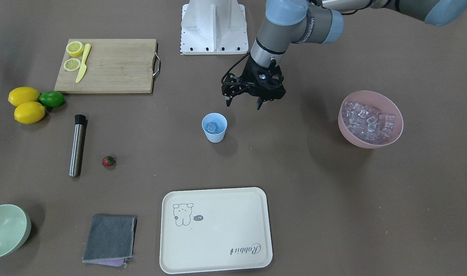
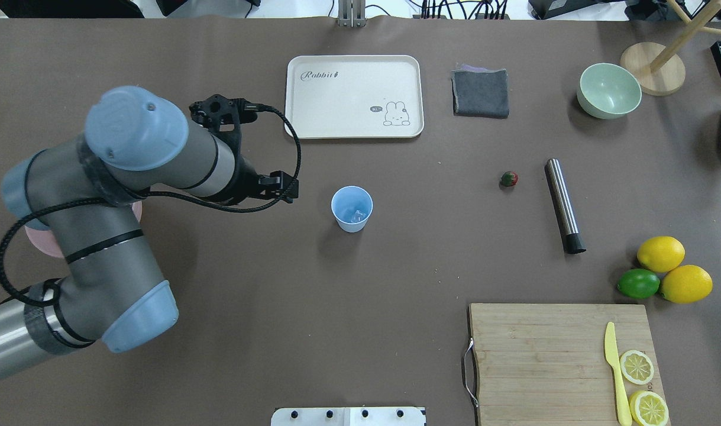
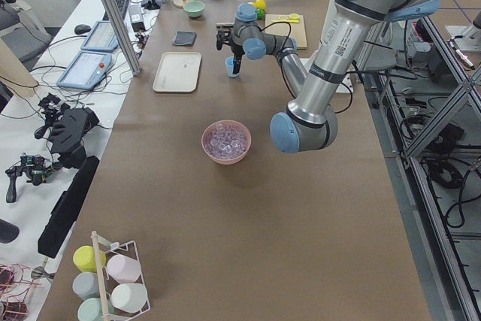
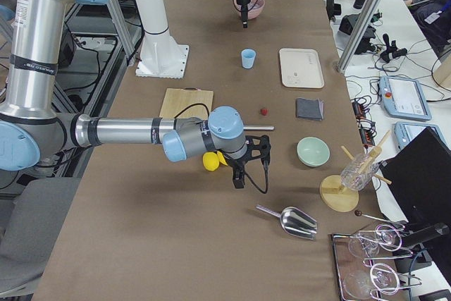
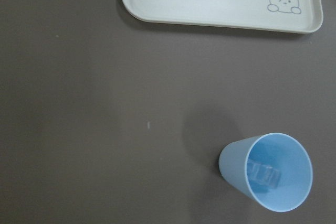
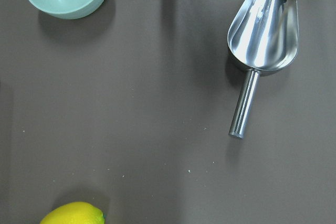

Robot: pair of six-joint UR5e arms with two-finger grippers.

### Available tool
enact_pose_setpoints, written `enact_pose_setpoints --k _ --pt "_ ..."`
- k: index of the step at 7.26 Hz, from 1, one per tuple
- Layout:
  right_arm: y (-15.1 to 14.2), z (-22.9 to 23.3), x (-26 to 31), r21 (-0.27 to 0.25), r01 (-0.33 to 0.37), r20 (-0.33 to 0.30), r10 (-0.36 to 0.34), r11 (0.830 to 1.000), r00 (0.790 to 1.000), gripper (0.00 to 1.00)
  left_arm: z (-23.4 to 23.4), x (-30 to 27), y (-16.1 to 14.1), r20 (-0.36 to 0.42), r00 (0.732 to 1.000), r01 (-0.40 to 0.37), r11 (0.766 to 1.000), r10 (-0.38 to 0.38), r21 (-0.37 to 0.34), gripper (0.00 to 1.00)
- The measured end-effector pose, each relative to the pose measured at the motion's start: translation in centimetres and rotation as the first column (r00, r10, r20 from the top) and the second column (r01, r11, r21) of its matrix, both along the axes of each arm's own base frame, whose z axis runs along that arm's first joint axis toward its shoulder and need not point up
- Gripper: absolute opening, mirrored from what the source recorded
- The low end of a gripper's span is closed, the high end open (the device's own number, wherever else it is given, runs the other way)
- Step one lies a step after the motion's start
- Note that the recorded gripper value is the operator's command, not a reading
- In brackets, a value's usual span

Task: Mash ice and strawberries in cup
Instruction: 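Move the left gripper back over the pink bowl of ice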

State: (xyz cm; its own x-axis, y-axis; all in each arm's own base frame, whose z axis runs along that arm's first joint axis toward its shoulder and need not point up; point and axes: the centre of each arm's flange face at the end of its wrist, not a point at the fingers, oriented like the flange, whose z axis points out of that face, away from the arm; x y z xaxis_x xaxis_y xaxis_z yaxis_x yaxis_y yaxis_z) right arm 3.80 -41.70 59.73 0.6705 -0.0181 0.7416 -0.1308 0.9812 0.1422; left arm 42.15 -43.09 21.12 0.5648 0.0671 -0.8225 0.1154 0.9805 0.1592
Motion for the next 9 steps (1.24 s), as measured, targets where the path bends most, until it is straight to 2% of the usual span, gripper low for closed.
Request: enact_pose_setpoints --k 2,4,7,9 --pt "0.2 0.2 0.0 -0.002 0.002 0.000 -0.002 1.000 1.000 1.00 5.0 -5.6 -0.2 0.084 0.996 -0.038 0.998 0.033 0.055 0.99" --pt "0.5 0.4 0.0 -0.005 0.003 -0.001 -0.003 1.000 1.000 1.00 9.5 -9.7 -1.0 0.136 0.988 -0.075 0.996 0.067 0.052 0.99" --pt "0.8 0.6 0.1 -0.006 0.005 -0.006 -0.005 1.000 1.000 1.00 14.4 -12.5 -1.9 0.213 0.968 -0.157 0.983 0.135 0.091 0.99" --pt "0.9 0.6 0.1 -0.007 0.006 -0.006 -0.006 1.000 1.000 1.00 18.2 -13.6 -1.2 0.248 0.952 -0.218 0.967 0.181 0.130 0.99"
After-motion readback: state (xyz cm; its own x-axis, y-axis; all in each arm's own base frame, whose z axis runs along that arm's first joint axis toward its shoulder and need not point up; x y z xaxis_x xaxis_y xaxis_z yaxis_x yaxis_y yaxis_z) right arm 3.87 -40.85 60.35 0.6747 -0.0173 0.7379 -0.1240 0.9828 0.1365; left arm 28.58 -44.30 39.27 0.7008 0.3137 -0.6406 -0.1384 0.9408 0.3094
